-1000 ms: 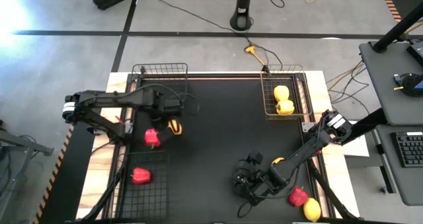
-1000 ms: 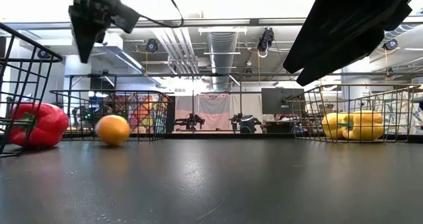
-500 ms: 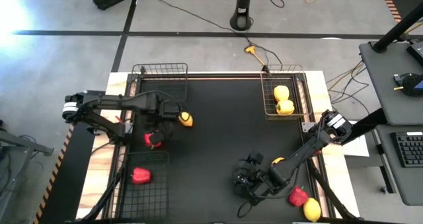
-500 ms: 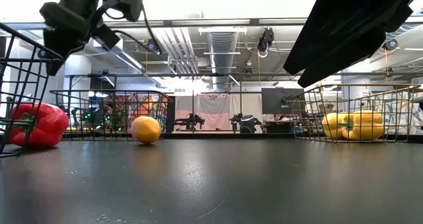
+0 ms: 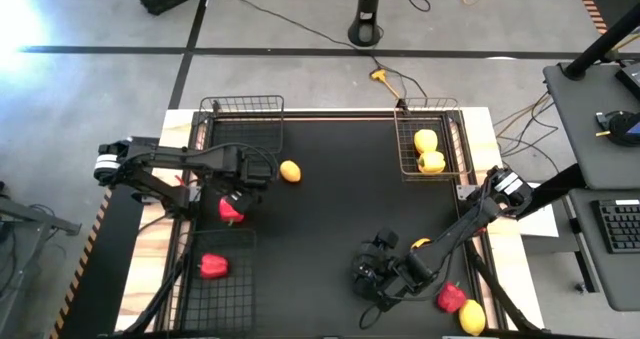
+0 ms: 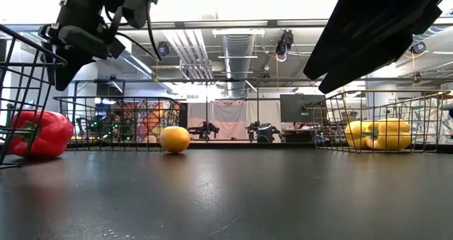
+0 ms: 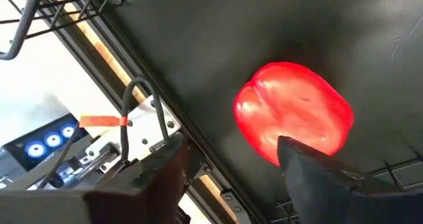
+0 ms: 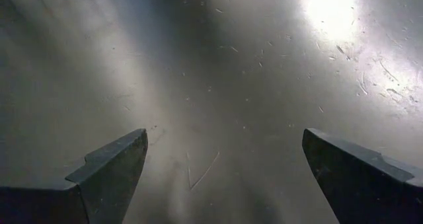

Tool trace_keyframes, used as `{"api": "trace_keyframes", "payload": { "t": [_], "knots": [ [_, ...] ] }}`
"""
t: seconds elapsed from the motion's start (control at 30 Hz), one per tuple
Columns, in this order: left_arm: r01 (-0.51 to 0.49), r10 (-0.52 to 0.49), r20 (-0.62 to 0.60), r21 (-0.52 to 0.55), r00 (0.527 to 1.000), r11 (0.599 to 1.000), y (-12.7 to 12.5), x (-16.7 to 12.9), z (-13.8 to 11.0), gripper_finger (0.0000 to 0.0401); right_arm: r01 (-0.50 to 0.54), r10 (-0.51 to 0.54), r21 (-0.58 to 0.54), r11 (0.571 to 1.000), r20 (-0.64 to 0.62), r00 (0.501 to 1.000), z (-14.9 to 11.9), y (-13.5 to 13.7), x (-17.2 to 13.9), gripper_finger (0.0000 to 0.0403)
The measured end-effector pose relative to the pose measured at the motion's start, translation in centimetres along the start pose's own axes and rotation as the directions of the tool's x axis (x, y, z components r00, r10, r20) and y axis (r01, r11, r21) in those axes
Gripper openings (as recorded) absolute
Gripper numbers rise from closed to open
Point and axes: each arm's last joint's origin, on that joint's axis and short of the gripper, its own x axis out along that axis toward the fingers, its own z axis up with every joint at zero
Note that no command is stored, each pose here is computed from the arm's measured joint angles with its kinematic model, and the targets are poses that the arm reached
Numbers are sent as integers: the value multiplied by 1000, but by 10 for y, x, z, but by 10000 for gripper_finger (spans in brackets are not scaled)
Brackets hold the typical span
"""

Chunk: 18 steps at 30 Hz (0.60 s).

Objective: Sort produce into baskets
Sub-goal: Put the top red bell pepper into the bottom black wire basket

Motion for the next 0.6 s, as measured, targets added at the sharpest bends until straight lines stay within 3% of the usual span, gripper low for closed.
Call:
{"api": "trace_keyframes", "payload": {
  "t": [0.33, 0.6],
  "knots": [
    [19, -22, -24, -111, 999, 994, -1, -1, -2, 277, 12, -13, -168, 986, -2, 1000, 4, -3, 3, 394],
    [39, -51, -63, -176, 997, 984, 2, 0, 2, 299, -33, 22, -300, 953, -42, 999, 34, -14, -1, 394]
  ]
}}
